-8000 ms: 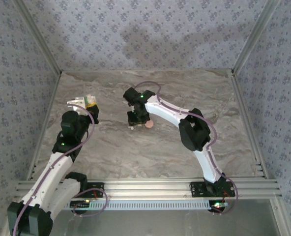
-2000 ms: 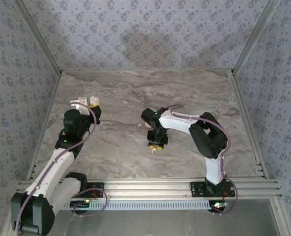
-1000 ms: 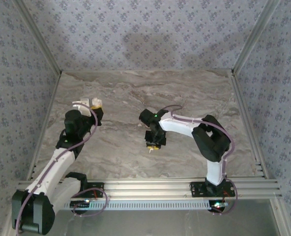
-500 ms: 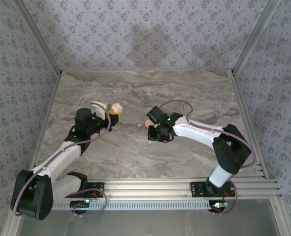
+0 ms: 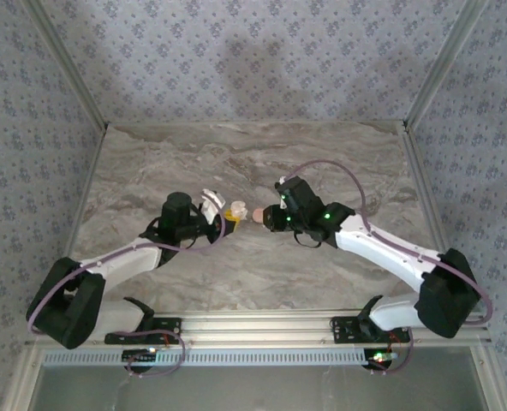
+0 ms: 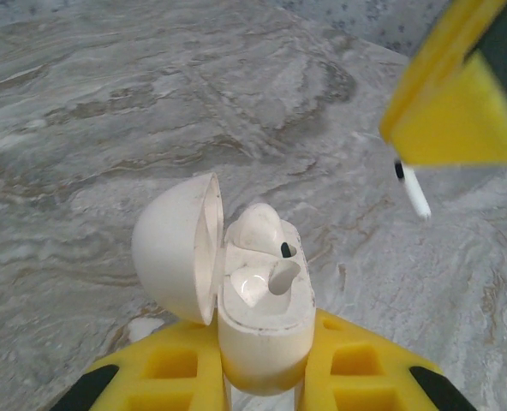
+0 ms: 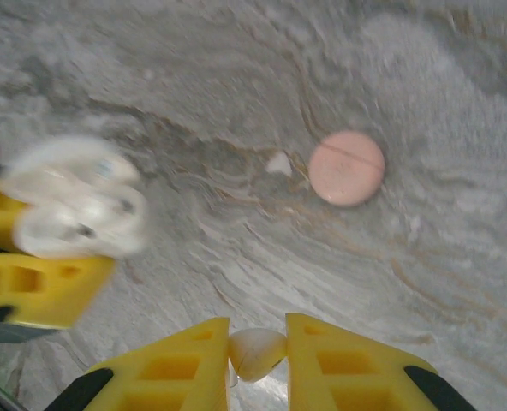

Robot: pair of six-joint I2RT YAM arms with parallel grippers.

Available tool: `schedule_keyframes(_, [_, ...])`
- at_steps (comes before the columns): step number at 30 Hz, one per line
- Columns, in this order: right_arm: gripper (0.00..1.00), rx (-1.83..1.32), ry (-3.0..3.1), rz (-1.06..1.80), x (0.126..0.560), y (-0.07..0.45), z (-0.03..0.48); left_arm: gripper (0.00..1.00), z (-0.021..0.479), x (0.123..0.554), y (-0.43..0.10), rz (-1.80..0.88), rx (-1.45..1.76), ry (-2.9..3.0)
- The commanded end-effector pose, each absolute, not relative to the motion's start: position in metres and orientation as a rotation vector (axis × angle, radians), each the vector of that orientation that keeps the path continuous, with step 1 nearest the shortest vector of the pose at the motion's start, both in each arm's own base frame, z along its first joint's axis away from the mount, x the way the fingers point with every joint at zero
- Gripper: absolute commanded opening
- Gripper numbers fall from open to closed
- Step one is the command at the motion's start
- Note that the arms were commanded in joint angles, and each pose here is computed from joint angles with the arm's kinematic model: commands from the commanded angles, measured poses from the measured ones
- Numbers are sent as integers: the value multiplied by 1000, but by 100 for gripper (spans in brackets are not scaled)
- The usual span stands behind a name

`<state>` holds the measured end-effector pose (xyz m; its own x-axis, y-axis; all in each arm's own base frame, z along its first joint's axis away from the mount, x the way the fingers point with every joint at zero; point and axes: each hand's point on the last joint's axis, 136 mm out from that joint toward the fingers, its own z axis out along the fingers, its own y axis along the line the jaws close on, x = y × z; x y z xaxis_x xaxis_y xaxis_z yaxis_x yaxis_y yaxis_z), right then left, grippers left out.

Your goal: Insert the wireless bluetooth earbuds into the charging case

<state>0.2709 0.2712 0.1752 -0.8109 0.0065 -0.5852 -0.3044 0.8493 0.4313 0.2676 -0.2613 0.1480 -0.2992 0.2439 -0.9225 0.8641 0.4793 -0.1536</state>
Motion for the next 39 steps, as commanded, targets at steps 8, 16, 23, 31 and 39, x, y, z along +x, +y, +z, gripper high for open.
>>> schedule_keyframes(8, [21,-408,2201,724,276,298,229,13,183,262,-287,-851,1078,1600])
schedule_keyframes(16, [21,-456,2153,724,276,313,237,13,186,264,-289,-867,1055,1603])
schedule_keyframes(23, [21,-444,2137,677,285,317,235,13,189,264,-289,-880,1043,1599])
schedule_keyframes(31, [20,-423,2123,663,292,318,235,13,191,263,-288,-876,1044,1598])
schedule_keyframes(39, [20,-406,2076,674,292,317,250,13,187,264,-287,-879,1024,1630])
